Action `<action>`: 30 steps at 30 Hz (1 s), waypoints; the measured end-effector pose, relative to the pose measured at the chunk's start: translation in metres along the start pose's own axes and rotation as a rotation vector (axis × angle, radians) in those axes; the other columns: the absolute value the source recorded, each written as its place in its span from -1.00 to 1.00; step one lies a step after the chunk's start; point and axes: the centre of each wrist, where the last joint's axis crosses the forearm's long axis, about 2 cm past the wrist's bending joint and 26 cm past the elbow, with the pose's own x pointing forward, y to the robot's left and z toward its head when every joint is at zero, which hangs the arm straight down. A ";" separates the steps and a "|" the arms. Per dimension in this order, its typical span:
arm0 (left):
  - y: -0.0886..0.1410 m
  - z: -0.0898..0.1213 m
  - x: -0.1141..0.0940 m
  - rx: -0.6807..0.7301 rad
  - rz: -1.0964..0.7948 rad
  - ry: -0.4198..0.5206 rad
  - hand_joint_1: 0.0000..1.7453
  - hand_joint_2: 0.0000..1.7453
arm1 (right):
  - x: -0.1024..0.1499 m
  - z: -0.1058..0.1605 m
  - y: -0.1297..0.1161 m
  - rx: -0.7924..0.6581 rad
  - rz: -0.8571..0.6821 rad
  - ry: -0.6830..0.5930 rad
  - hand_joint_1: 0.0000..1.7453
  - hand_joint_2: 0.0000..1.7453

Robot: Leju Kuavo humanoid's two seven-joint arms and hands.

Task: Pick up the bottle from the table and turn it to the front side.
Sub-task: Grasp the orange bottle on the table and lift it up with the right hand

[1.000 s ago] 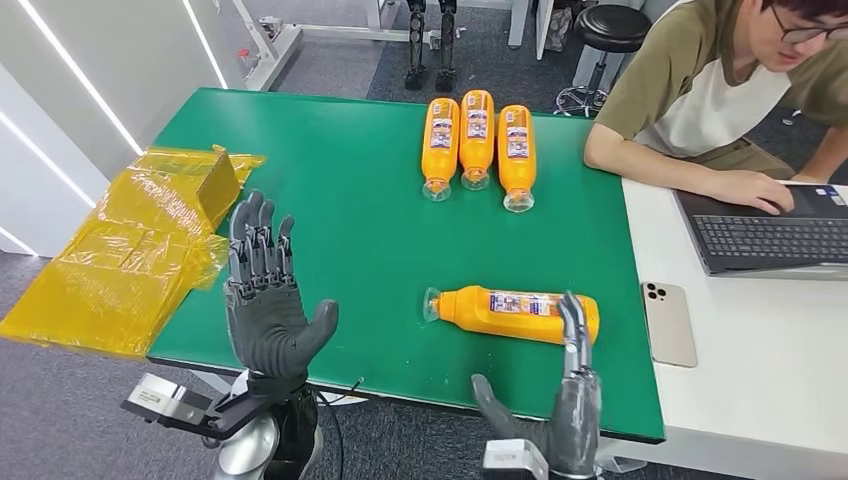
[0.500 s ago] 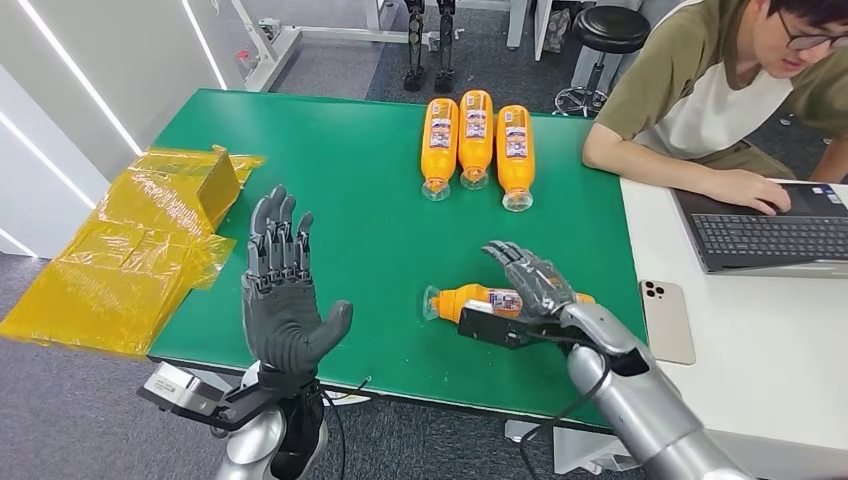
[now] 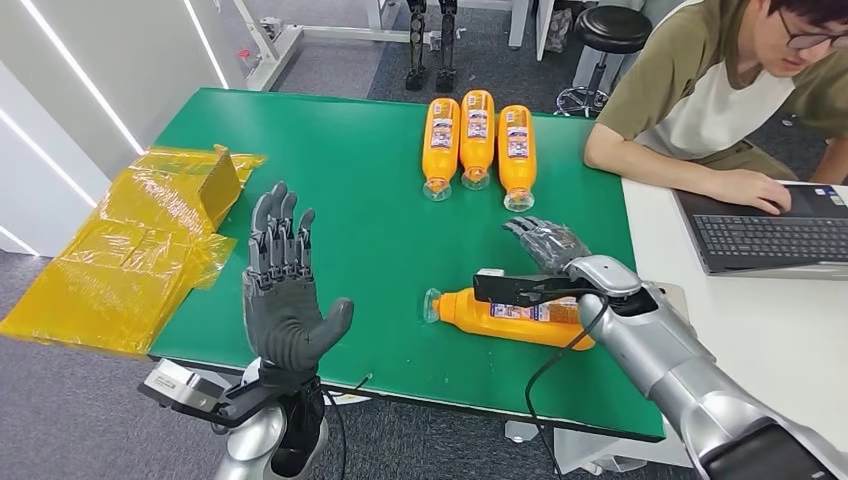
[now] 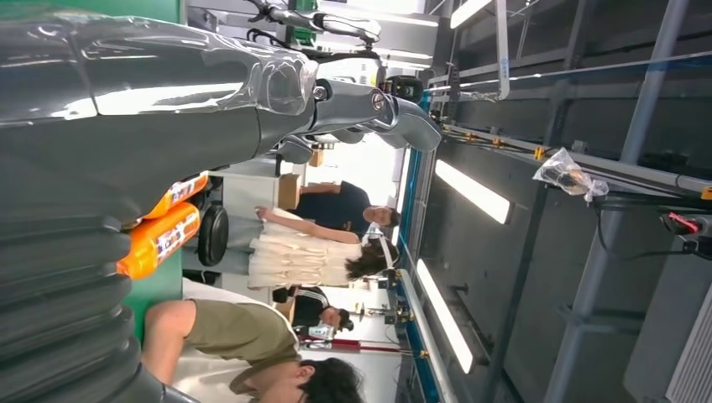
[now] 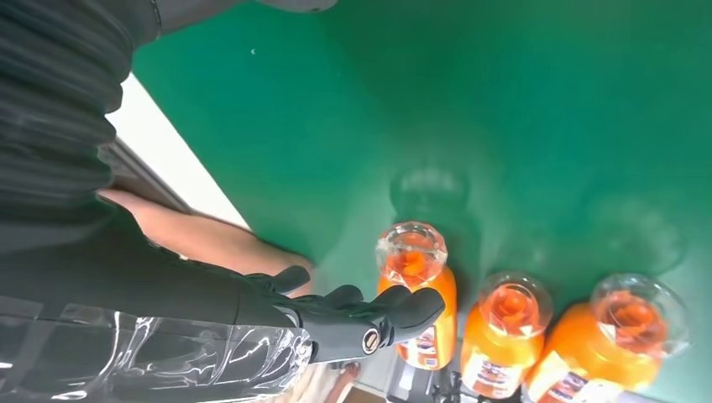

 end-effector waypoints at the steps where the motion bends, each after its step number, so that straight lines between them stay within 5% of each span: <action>1: 0.000 0.000 0.000 0.000 0.004 0.000 -1.00 1.00 | -0.001 0.000 0.000 0.021 0.009 0.008 -1.00 1.00; 11: 0.008 -0.001 0.000 0.035 0.001 -0.001 -1.00 1.00 | -0.011 -0.003 0.006 0.207 0.053 0.046 -1.00 1.00; 25: 0.012 -0.003 0.004 0.065 -0.036 -0.018 -1.00 1.00 | 0.031 -0.017 0.008 -0.424 0.420 0.094 -1.00 1.00; 30: 0.013 -0.003 0.004 0.073 -0.044 -0.018 -1.00 1.00 | 0.064 -0.023 0.012 -0.569 0.284 -0.044 -1.00 1.00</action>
